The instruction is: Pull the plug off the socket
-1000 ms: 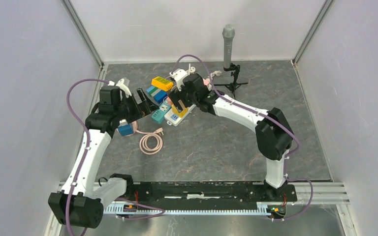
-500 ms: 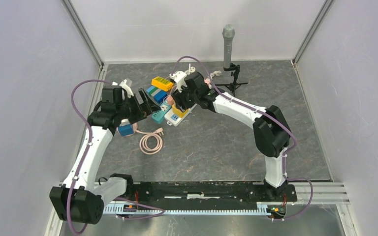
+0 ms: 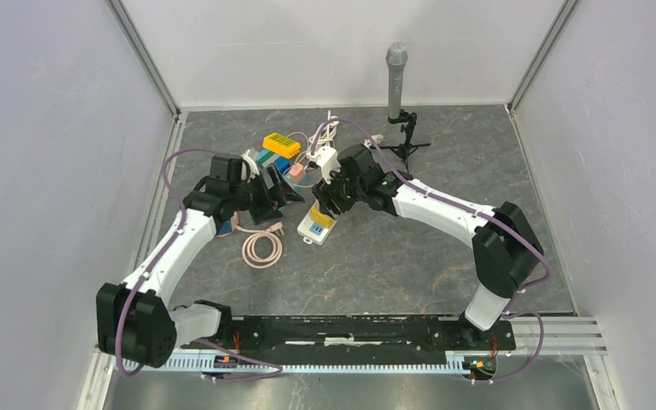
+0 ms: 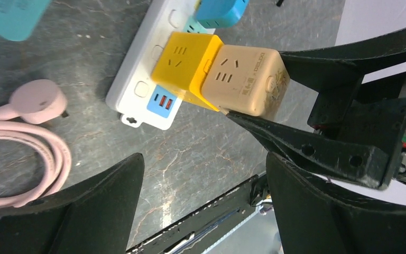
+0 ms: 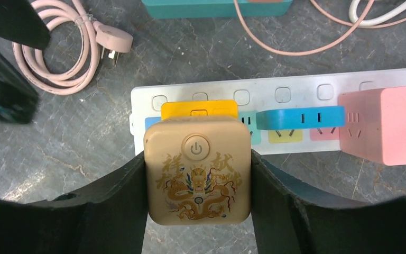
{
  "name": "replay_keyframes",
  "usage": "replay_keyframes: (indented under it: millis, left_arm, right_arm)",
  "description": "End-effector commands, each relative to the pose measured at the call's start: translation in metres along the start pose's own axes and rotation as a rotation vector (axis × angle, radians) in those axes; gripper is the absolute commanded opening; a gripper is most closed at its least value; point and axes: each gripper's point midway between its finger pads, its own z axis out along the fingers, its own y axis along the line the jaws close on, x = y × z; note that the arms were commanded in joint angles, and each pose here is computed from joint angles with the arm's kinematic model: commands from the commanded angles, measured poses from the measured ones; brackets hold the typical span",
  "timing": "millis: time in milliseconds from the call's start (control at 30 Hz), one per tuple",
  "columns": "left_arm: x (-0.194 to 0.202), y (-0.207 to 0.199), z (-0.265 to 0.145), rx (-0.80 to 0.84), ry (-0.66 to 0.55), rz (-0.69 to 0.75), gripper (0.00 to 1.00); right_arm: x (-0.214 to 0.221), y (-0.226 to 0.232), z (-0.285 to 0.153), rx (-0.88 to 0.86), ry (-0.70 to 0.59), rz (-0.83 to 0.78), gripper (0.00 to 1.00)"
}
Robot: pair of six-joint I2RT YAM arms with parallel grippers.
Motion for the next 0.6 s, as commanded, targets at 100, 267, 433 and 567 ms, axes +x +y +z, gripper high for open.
replay_keyframes:
  millis: [100,267,433,567]
  left_arm:
    - [0.007,-0.008,0.03,-0.018,0.009,0.002,0.87]
    - [0.004,0.003,0.039,-0.067,-0.006,0.001,0.81]
    - [-0.001,0.009,0.045,-0.088,-0.034,0.0,0.71]
    - [-0.004,0.007,0.057,-0.059,-0.033,0.005,0.66]
  right_arm:
    - [0.001,0.011,-0.012,-0.03,-0.008,0.009,0.8]
    - [-0.009,0.014,-0.013,-0.05,-0.047,-0.017,0.83]
    - [-0.01,0.02,-0.009,-0.097,-0.066,-0.054,0.7]
    - [-0.015,0.018,-0.007,-0.087,-0.083,-0.061,0.61]
